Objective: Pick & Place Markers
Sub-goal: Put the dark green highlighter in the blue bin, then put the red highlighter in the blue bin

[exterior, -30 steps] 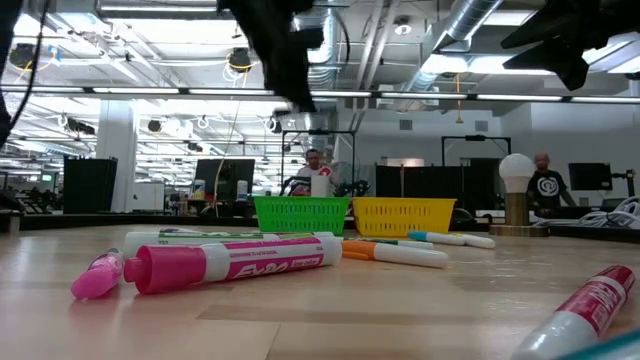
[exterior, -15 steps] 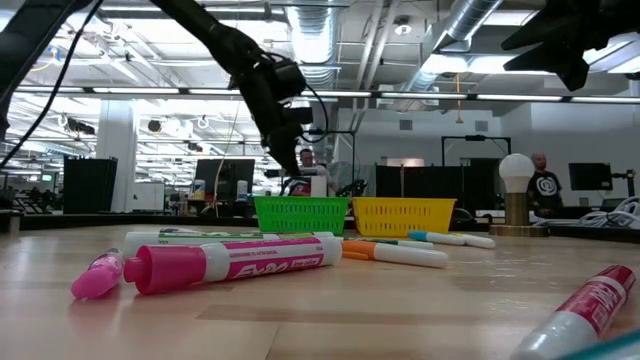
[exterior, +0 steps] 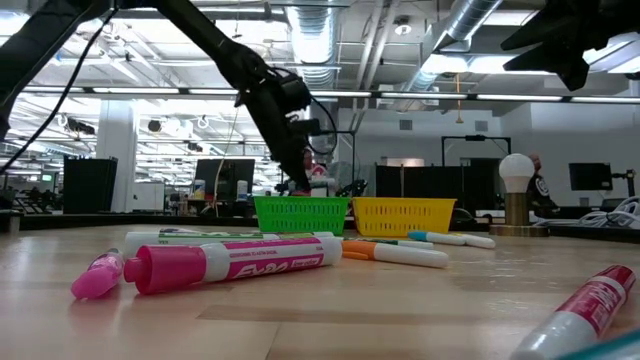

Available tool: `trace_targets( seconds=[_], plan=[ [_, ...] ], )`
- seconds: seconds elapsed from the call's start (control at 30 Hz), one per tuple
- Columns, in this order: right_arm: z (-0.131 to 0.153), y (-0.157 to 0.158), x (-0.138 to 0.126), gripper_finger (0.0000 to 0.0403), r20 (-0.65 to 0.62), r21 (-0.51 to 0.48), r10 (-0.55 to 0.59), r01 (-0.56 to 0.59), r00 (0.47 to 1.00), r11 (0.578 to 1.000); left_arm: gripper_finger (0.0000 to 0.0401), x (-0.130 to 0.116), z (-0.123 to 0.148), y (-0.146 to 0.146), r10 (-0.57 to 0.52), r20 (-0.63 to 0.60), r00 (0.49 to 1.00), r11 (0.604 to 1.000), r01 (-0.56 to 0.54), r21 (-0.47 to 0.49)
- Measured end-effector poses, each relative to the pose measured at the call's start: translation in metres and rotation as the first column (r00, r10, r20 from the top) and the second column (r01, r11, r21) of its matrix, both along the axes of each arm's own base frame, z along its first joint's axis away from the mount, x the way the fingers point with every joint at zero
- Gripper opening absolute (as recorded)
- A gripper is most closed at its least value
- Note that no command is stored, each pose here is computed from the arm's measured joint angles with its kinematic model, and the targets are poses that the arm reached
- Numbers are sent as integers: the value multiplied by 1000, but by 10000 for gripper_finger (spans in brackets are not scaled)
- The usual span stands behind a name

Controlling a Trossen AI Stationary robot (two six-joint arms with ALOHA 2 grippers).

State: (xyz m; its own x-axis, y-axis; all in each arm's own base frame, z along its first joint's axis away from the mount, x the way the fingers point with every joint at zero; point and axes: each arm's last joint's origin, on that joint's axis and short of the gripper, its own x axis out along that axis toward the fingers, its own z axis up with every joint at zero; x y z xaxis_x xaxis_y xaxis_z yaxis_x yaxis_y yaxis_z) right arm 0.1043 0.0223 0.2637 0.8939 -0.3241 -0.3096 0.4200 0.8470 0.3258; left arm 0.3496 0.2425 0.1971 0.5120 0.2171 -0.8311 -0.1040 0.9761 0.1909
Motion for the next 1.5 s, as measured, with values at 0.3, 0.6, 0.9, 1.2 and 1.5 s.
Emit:
trace_targets(
  seconds=[0.3,0.6,0.9,1.2,1.5],
  plan=[
    [0,0,0,162,0,2,4,-4,1000,1000,65,5,-19,-1,-7,-35,999,999,6,-39],
    [0,0,0,162,-1,2,5,-5,1000,1000,84,6,-19,-3,0,-43,999,1000,-2,-31],
    [0,0,0,162,-1,3,7,-7,1000,1000,144,8,-18,-7,44,-47,998,999,-45,-29],
    [0,0,0,162,3,4,7,-7,1000,1000,218,-1,47,-27,79,64,995,993,-85,88],
    [0,0,0,162,4,5,7,-7,1000,1000,224,-30,148,-110,137,389,911,989,-102,-109]
  ],
)
